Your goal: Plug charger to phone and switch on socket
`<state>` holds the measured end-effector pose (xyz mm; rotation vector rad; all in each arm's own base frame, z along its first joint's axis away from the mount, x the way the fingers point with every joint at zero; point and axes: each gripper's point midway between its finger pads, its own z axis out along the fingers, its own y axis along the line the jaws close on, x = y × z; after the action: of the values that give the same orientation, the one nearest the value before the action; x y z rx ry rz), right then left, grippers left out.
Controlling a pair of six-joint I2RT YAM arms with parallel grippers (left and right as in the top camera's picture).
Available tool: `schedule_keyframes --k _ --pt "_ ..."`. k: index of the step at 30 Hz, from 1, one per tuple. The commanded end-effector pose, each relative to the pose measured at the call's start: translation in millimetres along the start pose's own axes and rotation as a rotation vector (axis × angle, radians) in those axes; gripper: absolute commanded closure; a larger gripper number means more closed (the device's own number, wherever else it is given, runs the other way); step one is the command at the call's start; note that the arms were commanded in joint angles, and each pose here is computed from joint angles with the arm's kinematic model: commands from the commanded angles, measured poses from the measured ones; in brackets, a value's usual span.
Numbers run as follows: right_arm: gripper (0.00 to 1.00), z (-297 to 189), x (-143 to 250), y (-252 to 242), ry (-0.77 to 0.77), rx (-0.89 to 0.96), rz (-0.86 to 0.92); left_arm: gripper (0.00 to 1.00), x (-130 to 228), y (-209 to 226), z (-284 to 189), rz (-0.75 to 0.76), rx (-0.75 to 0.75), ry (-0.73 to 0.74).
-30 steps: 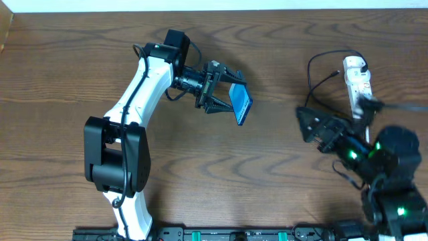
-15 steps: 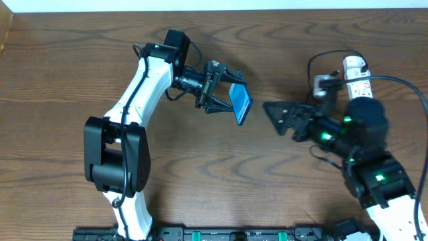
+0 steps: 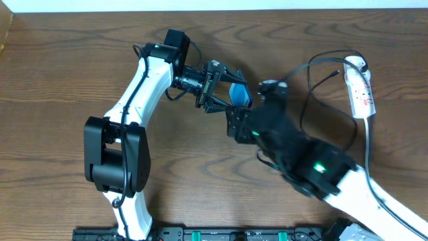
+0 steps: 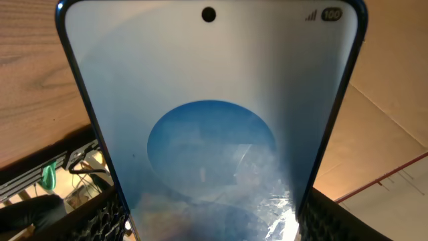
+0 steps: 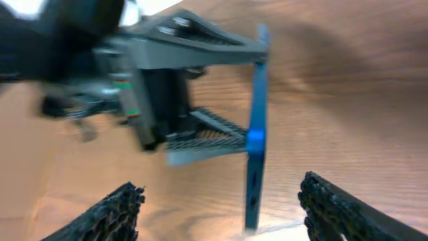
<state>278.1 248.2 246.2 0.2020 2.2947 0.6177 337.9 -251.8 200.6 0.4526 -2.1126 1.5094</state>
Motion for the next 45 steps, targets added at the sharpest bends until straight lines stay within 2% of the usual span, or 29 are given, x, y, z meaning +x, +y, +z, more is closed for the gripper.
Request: schedule_keyframes --k 1,20,45 --pt "0.32 14.3 -13.4 -7.2 -0.08 0.101 0.064 0.48 6.9 -6.8 -2.6 0.012 0.033 0.022" --pt "0.62 28.7 -18.1 -7.5 -0.081 0.117 0.087 0.48 6.8 -6.9 -2.7 0.02 0.034 0.021" --pt "0.84 34.5 -15.1 -3.8 -0.059 0.097 0.093 0.48 6.8 -6.9 -2.7 0.035 0.034 0.021"
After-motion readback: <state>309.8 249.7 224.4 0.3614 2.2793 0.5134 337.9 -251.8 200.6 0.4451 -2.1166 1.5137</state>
